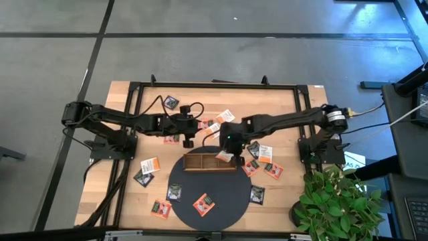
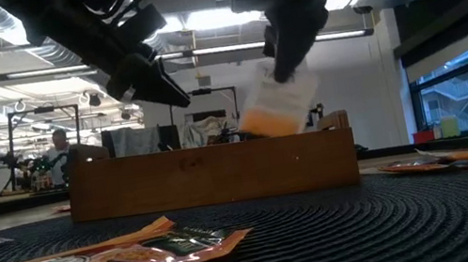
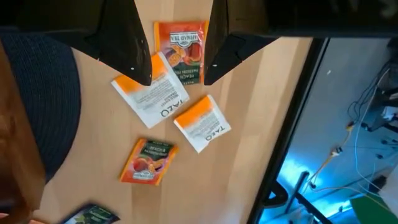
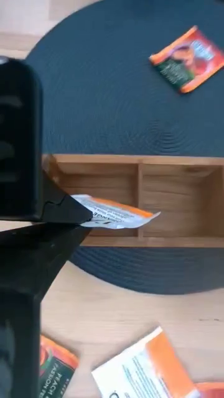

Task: Pick & Place Tea
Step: Put the white tea bag into the right section of the wooden organizer

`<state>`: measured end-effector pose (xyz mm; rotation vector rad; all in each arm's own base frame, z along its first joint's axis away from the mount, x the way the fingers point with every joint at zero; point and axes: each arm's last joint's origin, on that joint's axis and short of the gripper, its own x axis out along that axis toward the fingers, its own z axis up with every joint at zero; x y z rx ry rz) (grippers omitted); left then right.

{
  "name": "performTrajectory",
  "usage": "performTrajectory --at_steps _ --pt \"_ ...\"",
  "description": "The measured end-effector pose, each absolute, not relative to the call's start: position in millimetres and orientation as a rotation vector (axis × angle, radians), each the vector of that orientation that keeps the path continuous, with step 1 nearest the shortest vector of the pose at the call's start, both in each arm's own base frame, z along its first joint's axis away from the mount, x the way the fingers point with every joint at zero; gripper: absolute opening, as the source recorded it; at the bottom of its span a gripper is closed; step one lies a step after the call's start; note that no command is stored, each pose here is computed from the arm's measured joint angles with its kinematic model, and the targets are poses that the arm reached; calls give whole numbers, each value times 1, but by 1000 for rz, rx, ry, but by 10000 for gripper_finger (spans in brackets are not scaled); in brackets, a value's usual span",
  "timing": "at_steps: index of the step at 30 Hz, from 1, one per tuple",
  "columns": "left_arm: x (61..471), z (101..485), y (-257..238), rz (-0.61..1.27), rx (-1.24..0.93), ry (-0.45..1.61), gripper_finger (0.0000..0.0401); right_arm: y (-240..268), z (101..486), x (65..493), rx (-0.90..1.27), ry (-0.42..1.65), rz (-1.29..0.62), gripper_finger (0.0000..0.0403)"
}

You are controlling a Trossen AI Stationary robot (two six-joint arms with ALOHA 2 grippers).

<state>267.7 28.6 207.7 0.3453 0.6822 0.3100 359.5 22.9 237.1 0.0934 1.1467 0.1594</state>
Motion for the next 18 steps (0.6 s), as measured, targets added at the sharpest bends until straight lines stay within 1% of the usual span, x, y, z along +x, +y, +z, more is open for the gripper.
performTrajectory --at_steps 6,10,18 --pt "268 208 28 308 350 684 143 24 231 354 6 1242 87 4" --pt "268 208 29 307 356 684 143 24 231 354 4 1238 83 8" --pt "268 208 29 304 364 686 143 24 231 354 -36 1232 112 34"
